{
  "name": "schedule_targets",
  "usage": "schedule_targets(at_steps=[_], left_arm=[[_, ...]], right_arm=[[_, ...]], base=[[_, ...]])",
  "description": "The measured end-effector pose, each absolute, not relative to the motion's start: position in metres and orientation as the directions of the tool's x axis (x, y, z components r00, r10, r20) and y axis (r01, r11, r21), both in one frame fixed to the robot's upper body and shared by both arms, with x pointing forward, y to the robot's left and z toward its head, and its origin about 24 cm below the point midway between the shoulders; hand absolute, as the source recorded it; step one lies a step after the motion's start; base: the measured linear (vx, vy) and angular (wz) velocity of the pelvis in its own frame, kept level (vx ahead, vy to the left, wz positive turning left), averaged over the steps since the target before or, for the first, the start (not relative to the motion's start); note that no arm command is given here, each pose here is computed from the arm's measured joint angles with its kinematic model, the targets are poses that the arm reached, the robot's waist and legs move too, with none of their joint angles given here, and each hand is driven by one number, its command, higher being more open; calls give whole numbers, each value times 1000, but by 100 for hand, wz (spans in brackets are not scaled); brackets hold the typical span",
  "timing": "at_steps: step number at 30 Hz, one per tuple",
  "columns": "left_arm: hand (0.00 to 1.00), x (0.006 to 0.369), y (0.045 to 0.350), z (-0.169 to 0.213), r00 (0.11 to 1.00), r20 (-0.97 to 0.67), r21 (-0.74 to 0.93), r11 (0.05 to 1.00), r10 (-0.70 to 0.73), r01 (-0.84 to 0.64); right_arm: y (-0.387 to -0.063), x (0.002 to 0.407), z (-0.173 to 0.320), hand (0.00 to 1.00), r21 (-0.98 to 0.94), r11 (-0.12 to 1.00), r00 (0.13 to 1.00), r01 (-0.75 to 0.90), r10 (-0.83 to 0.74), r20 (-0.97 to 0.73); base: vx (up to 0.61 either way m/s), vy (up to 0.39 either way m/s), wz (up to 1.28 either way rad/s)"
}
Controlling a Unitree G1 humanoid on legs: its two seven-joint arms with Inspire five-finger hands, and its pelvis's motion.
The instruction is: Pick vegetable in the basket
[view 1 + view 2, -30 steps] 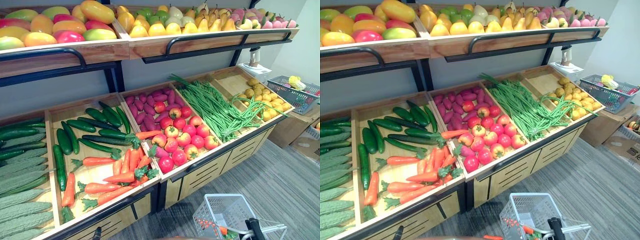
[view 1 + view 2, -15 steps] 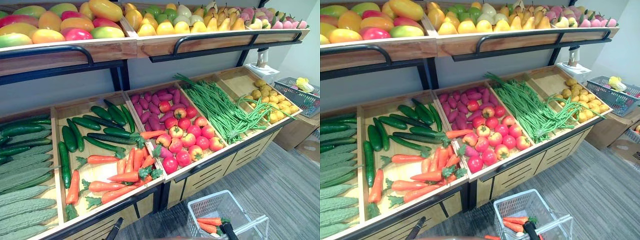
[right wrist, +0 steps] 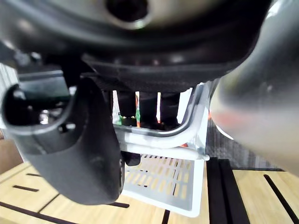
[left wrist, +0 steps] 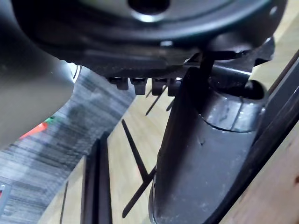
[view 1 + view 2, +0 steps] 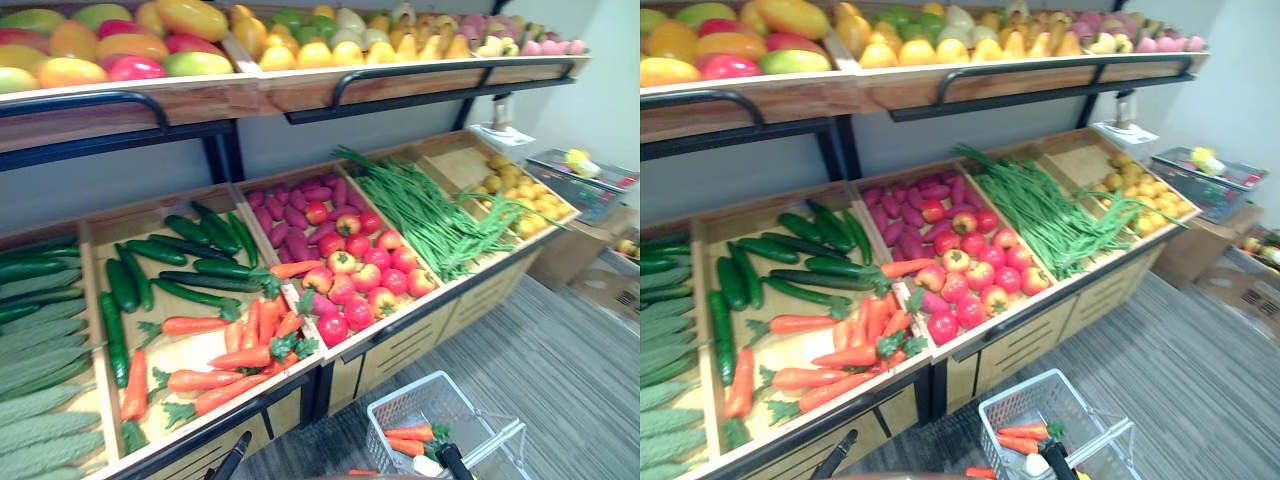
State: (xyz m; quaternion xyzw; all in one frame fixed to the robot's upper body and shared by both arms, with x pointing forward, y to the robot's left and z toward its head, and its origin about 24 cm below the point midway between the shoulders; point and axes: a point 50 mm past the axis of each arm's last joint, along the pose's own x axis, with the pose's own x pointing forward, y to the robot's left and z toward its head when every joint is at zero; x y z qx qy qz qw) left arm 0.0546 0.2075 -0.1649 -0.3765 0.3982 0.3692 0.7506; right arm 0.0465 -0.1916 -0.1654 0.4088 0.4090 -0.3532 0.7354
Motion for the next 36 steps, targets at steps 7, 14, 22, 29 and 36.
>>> schedule_targets(at_steps=[7, 14, 22, 29, 36], left_arm=[[100, 64, 204, -162, 427, -863, -301, 401, 271, -865], [100, 65, 204, -161, 435, -851, -341, 320, 296, -884], [100, 78, 206, -158, 481, -834, -351, 414, 269, -840], [100, 80, 205, -157, 491, -832, -354, 434, 258, -828], [100, 78, 208, -157, 498, -819, -362, 417, 284, -833]], right_arm=[[-217, 36, -162, 0, 257, 437, 388, 862, -241, -890], [-204, 46, -167, 0, 266, 420, 373, 868, -198, -906], [-202, 36, -171, 0, 213, 467, 318, 858, -159, -935], [-199, 24, -172, 0, 196, 440, 282, 877, -139, -949], [-198, 25, -171, 0, 208, 451, 301, 868, -145, -942]], base=[[-36, -38, -98], [37, -148, -112], [-88, -114, -39], [-15, -1, 10], [38, 21, -13]])
